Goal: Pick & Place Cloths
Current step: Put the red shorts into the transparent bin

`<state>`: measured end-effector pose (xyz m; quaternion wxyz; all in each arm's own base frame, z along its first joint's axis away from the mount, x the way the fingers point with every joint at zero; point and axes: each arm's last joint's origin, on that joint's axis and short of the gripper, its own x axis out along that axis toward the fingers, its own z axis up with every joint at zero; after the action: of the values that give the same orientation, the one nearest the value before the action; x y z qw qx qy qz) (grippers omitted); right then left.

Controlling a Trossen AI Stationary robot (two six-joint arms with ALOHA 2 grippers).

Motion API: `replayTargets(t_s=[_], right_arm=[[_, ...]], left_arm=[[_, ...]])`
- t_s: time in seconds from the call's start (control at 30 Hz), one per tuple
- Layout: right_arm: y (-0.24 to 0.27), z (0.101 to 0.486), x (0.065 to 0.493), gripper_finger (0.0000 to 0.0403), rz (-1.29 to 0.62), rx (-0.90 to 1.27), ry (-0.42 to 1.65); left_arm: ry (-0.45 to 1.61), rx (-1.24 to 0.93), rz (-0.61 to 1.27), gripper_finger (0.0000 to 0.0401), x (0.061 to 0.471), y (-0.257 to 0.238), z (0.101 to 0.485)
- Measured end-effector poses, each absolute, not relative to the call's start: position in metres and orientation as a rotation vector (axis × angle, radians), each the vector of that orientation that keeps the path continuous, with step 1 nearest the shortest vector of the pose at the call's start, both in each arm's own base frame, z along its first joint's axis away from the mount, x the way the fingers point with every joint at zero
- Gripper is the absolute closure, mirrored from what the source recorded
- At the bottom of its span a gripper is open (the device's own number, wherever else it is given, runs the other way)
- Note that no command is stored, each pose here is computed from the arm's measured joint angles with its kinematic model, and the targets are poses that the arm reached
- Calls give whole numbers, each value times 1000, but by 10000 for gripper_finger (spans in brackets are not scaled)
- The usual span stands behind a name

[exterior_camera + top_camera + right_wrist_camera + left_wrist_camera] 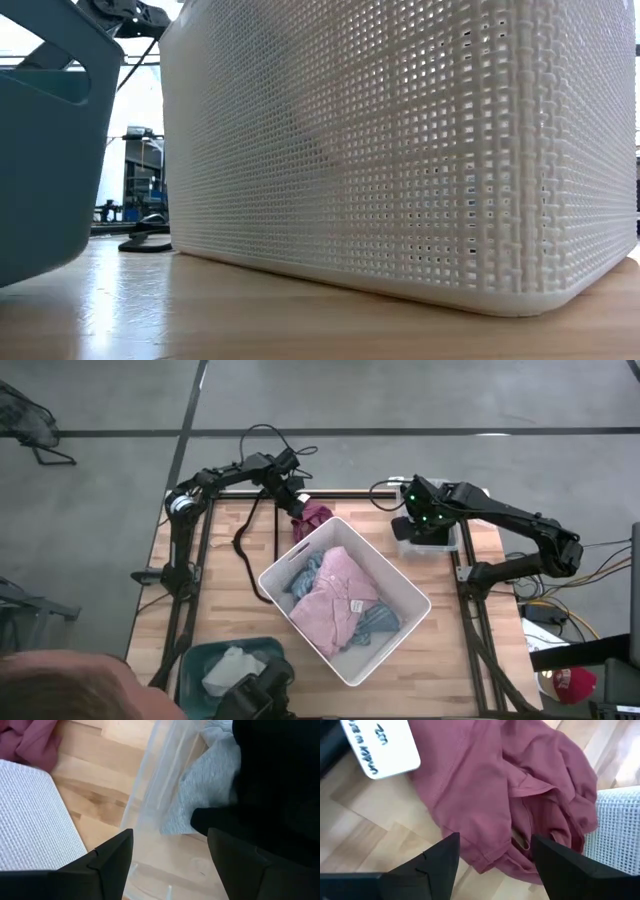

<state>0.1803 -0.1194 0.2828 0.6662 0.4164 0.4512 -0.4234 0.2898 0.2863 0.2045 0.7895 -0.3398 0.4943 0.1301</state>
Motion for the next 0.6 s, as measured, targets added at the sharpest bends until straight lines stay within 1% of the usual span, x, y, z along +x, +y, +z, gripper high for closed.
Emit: replayTargets(t_s=[0.17,0.33,0.43,0.53,0.6], right_arm=[[-119,283,180,147,-972,964,1007],[-120,283,181,161,-972,965,1003],[-120,283,181,171,-970,964,994],[-121,284,183,179,-965,962,974],[-121,284,184,183,-963,961,964]], left_arm=[[1049,-708,281,153,294,288,201],[1047,-709,282,158,294,289,199],[1073,-750,290,185,296,291,188],[1080,-799,259,229,297,291,178],[1064,-784,255,258,299,293,182]])
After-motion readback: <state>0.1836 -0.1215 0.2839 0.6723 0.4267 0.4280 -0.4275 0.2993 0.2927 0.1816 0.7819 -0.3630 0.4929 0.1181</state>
